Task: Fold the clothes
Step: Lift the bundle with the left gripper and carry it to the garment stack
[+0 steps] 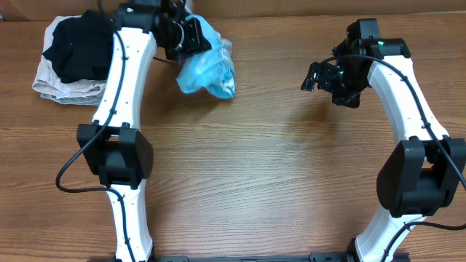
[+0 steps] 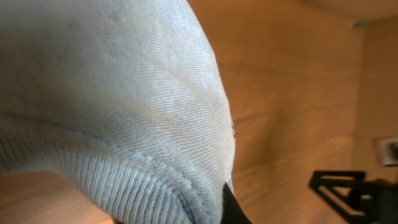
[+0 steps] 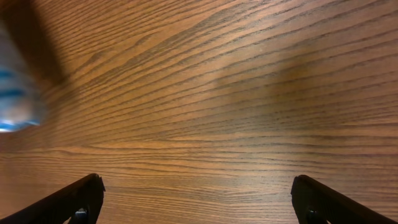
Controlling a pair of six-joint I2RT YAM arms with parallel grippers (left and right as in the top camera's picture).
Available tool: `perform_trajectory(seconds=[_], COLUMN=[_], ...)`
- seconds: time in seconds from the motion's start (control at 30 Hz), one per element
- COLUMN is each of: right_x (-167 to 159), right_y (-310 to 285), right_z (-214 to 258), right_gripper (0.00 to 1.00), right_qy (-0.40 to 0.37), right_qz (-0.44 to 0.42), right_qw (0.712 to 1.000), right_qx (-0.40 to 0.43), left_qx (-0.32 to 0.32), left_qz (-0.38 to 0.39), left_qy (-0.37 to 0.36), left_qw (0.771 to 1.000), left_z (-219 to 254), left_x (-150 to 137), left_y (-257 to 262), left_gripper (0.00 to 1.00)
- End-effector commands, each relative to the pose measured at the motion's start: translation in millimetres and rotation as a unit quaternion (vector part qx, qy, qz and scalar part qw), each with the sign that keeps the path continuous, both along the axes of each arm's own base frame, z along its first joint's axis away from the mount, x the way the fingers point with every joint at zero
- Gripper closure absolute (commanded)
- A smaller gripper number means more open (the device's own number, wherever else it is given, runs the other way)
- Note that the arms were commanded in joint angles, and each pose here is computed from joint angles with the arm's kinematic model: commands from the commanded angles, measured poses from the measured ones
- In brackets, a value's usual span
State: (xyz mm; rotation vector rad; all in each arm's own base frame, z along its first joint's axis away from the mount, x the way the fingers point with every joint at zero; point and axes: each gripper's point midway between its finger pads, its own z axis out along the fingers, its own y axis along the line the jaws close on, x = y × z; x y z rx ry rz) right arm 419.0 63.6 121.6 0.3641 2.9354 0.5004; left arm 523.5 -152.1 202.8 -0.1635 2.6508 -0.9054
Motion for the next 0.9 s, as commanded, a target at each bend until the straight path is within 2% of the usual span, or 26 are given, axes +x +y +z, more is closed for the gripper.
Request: perform_trajectory(seconds=[0.0, 0.2, 0.37, 0.57, 0.7, 0.87], right_x=[4.6, 4.5, 4.7, 4.6, 4.5, 4.4], right_y=[-1.4, -1.3, -1.3, -1.3, -1.1, -1.0], right_z=[17.1, 17.1, 17.1, 17.1, 17.1, 17.1], right_gripper=[0.0, 0.0, 0.0, 0.0, 0.0, 0.0], right_qy=[-0.025, -0.025, -0.025, -0.025, -0.025, -0.025], right_qz=[-0.001, -0.001, -0.001, -0.001, -0.001, -0.001], right_qw=[1.0, 1.0, 1.0, 1.0, 1.0, 1.0], right_qx=[-0.002, -0.002, -0.002, -0.002, -0.002, -0.002], left_qx=[-0.034, -0.044, -0.059, -0.075, -0.081, -0.099], left_qz=[0.015, 0.125, 0.246, 0.407, 0.489, 0.534], left_qy=[-0.072, -0.138, -0.145, -0.11, -0.092, -0.115], left_qw=[0.997, 0.981, 0.957, 0.904, 0.863, 0.832], left_z=[62.1, 126.5, 147.0, 141.6, 135.3, 143.1], left_x=[13.0, 32.4, 38.7, 32.9, 31.4, 42.9], left_y=[18.6, 97.9, 180.4, 275.2, 305.8, 322.3], left_gripper=[0.96, 0.96, 0.96, 0.96, 0.96, 0.96])
